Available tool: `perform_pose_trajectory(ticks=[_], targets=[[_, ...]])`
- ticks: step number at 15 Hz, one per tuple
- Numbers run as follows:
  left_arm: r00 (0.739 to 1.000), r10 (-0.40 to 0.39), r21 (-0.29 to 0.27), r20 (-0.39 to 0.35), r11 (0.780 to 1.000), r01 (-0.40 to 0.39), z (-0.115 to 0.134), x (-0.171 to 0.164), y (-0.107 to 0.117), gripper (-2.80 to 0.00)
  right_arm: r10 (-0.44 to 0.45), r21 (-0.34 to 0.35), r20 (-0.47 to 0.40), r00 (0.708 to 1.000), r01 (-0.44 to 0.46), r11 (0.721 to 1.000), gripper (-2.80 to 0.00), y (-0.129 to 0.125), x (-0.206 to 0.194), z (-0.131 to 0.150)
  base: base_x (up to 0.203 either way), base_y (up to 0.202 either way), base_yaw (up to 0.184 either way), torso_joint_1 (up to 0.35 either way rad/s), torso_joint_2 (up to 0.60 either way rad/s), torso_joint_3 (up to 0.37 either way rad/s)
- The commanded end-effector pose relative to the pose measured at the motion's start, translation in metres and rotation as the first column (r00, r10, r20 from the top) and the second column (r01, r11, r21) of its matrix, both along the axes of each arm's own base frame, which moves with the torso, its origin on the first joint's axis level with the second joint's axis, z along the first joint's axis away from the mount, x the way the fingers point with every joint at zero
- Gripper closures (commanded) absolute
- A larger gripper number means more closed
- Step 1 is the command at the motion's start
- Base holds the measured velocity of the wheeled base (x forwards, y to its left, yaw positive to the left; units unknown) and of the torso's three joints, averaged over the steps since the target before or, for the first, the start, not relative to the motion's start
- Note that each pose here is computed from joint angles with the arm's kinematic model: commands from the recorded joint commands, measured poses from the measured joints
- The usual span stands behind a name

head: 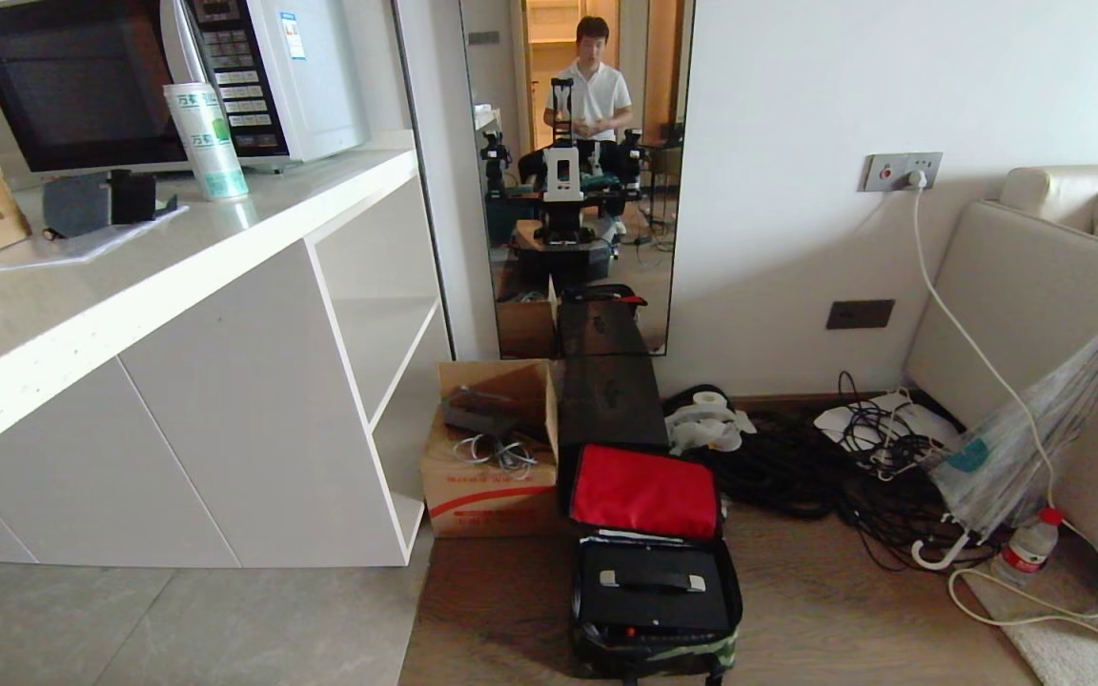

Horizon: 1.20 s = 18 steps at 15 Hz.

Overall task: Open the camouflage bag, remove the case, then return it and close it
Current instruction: Grip the handle

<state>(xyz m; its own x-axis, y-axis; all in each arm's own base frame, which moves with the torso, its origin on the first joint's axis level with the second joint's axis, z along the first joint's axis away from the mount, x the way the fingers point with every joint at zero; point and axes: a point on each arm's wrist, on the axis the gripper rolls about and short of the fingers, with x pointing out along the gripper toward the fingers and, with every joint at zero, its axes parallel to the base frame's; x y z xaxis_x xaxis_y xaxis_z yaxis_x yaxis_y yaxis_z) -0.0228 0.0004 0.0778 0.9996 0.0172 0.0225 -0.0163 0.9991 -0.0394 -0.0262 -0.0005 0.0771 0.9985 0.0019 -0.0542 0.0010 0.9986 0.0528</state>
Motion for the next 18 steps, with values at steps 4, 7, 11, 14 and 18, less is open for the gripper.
perform_pose_trajectory(ticks=[4, 7, 11, 14, 18], targets=[[1.0, 0.0, -0.001, -0.009, 1.0, 0.0, -0.0025, 0.0007, 0.0, 0.0, 0.001, 0.0, -0.001, 1.0, -0.001, 1.0, 0.0, 0.0, 0.0001, 0.0001, 0.0, 0.0, 0.0, 0.0, 0.0, 0.0], [1.0, 0.0, -0.001, -0.008, 1.0, 0.0, -0.0024, 0.0007, 0.0, 0.0, 0.001, 0.0, -0.003, 1.0, -0.001, 1.0, 0.0, 0.0, 0.0001, 0.0, 0.0, 0.0, 0.0, 0.0, 0.0, 0.0], [1.0, 0.0, -0.001, -0.008, 1.0, 0.0, -0.0024, 0.0007, 0.0, 0.0, 0.001, 0.0, 0.0, 1.0, -0.001, 1.0, 0.0, 0.0, 0.0, 0.0001, 0.0, 0.0, 0.0, 0.0, 0.0, 0.0], [1.0, 0.001, -0.001, -0.009, 1.0, -0.001, -0.0025, 0.0007, 0.0, 0.0, 0.001, 0.0, -0.001, 1.0, -0.001, 1.0, 0.0, 0.0, 0.0001, 0.0001, 0.0, 0.0, 0.0, 0.0, 0.0, 0.0], [1.0, 0.001, -0.001, -0.008, 1.0, -0.001, -0.0024, 0.0007, 0.0, 0.0, 0.001, 0.0, 0.001, 1.0, -0.001, 1.0, 0.0, 0.0, 0.0, 0.0001, 0.0, 0.0, 0.0, 0.0, 0.0, 0.0]])
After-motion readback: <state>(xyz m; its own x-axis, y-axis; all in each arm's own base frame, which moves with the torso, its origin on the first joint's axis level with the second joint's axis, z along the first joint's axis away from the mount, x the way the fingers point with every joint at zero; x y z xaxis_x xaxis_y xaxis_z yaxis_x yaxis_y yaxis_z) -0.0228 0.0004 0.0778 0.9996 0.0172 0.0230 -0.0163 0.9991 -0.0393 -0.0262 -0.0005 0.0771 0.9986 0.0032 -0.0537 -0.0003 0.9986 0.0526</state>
